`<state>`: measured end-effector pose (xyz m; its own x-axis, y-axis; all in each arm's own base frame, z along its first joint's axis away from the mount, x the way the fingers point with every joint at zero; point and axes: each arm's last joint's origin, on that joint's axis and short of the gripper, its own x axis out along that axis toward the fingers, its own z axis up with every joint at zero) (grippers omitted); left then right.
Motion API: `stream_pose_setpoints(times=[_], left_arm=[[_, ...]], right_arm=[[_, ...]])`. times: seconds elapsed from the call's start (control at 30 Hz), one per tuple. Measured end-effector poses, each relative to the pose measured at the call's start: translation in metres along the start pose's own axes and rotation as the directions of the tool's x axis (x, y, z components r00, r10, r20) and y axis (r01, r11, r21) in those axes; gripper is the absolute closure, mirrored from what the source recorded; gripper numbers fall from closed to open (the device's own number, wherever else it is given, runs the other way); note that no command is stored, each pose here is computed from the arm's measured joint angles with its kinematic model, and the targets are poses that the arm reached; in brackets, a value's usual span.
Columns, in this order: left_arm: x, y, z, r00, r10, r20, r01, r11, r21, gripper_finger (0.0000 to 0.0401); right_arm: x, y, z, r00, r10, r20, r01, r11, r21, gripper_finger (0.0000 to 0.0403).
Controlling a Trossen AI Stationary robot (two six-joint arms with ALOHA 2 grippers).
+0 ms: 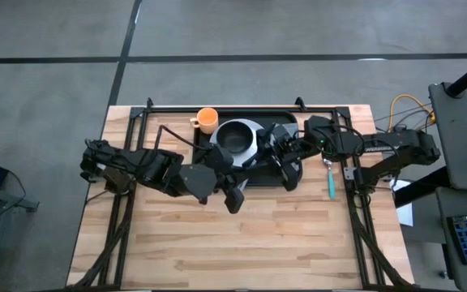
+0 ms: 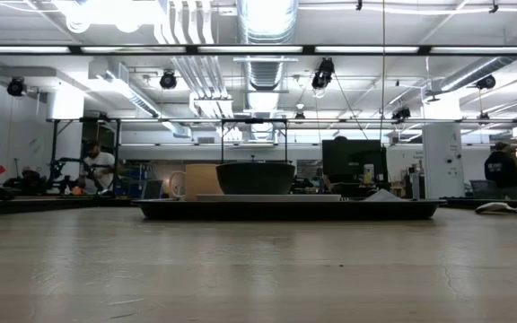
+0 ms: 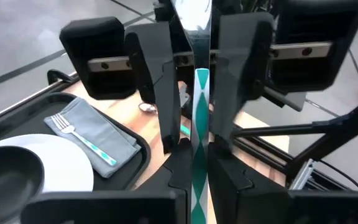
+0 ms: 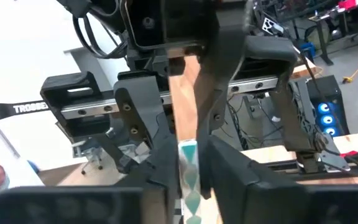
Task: Set up tray
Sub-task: Put the blue knife on top of the gray napkin on the black tray
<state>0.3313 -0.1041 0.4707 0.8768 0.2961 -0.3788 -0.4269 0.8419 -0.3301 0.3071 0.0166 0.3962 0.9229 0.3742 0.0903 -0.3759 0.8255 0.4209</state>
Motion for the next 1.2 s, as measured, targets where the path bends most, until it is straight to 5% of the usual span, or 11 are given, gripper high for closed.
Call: stream_pose_setpoints(times=[0.17, 0.3, 0.47, 0.77, 0.9, 1.07, 1.2], left_arm=[[-0.001, 0.000, 0.000, 0.999, -0.033, -0.030, 0.033, 0.999, -0.012, 0.0384], [0.002, 0.005, -0.003, 0.998, 0.002, -0.061, -0.004, 1.000, -0.027, 0.0356], [-0.007, 0.026, 0.004, 0.992, 0.083, -0.098, -0.086, 0.996, -0.023, 0.0322], [-0.023, 0.062, 0.015, 0.963, 0.212, -0.164, -0.208, 0.977, 0.045, 0.0302], [-0.035, 0.068, 0.017, 0.961, 0.216, -0.171, -0.198, 0.973, 0.117, 0.0302], [-0.058, 0.077, 0.026, 0.970, 0.195, -0.146, -0.171, 0.971, 0.165, 0.0301], [-0.069, 0.084, 0.028, 0.969, 0.196, -0.149, -0.159, 0.959, 0.233, 0.0301]], right_arm=[[-0.006, 0.003, 0.001, 0.999, -0.026, -0.020, 0.026, 1.000, 0.013, 0.0382], [-0.024, -0.003, 0.000, 0.960, -0.270, -0.076, 0.277, 0.955, 0.105, 0.0386], [-0.046, -0.027, -0.005, 0.810, -0.538, -0.231, 0.582, 0.783, 0.218, 0.0386], [-0.075, -0.086, -0.027, 0.566, -0.695, -0.443, 0.824, 0.483, 0.296, 0.0388], [-0.089, -0.120, -0.036, 0.560, -0.653, -0.510, 0.828, 0.421, 0.370, 0.0388], [-0.112, -0.163, -0.052, 0.570, -0.534, -0.625, 0.817, 0.290, 0.498, 0.0388], [-0.130, -0.180, -0.062, 0.522, -0.488, -0.699, 0.835, 0.127, 0.535, 0.0388]])
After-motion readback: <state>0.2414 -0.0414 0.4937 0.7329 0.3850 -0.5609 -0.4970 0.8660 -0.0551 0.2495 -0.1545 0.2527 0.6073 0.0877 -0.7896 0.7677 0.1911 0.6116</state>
